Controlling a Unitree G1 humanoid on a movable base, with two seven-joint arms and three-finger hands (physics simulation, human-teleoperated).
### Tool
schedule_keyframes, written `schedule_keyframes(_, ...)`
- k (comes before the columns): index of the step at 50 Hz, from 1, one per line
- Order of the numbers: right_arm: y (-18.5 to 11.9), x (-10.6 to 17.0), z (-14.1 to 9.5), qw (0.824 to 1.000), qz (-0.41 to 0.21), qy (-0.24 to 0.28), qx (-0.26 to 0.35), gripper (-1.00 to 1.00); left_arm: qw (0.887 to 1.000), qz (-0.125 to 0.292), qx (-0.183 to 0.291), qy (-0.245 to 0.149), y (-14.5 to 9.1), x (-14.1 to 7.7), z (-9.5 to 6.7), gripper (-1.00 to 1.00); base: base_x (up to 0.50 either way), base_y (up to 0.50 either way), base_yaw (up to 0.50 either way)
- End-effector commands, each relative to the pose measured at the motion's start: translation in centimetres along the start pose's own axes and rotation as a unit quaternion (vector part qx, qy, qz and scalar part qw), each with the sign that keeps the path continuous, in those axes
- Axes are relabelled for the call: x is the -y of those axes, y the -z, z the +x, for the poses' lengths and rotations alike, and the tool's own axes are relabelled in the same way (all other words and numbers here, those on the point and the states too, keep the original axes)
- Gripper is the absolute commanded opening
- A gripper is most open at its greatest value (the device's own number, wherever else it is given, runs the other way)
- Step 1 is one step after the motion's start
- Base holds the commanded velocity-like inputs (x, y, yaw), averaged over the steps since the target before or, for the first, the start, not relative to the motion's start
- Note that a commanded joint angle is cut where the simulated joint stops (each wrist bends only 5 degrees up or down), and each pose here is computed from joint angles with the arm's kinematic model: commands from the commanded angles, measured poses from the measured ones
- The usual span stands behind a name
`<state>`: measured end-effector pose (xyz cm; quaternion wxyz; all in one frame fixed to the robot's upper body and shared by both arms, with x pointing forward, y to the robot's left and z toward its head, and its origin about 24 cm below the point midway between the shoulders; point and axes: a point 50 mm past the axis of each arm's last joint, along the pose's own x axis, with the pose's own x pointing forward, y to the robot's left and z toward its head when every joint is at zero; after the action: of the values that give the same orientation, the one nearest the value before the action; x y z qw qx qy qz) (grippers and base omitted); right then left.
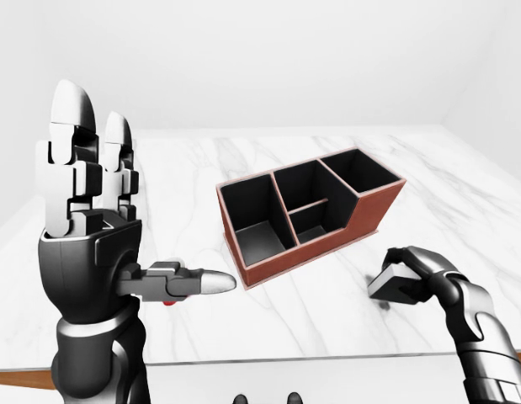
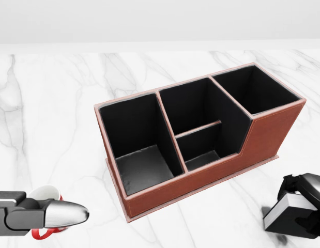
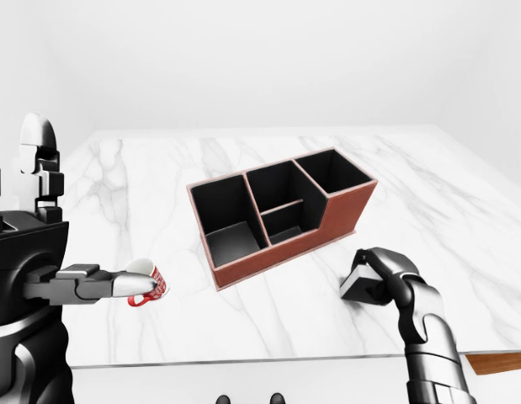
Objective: Pick up the book and place it in the back compartment of the caddy.
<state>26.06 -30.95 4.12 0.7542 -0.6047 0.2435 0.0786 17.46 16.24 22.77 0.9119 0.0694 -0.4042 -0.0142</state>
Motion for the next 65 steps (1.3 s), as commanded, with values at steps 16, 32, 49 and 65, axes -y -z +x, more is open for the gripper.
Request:
schedule_keyframes(16, -2.3, 1.9, -0.1, 0.999, -0.003, 0.013, 0.039, -1.0, 1.0, 0.0, -0.011, -0.001, 0.5, 0.0, -0.1, 1.0, 0.0, 0.0, 0.0)
schedule_keyframes(32, -3.5, 3.9, -0.7, 0.998, -0.017, 0.016, 0.062, -1.0, 1.0, 0.0, -0.006, -0.001, 0.2, 0.0, 0.0, 1.0, 0.0, 0.0, 0.0)
schedule_keyframes(49, -4.7, 7.2, -2.6, 0.994, -0.04, 0.057, 0.085, -1.0, 1.0, -0.001, -0.006, -0.002, 0.3, -0.1, -0.1, 1.0, 0.0, 0.0, 0.0)
schedule_keyframes(65, -5.2, 9.1, -3.9, 0.989, -0.049, 0.104, 0.096, -1.0, 1.0, -0.001, -0.006, -0.002, 0.3, -0.1, 0.0, 1.0, 0.0, 0.0, 0.0)
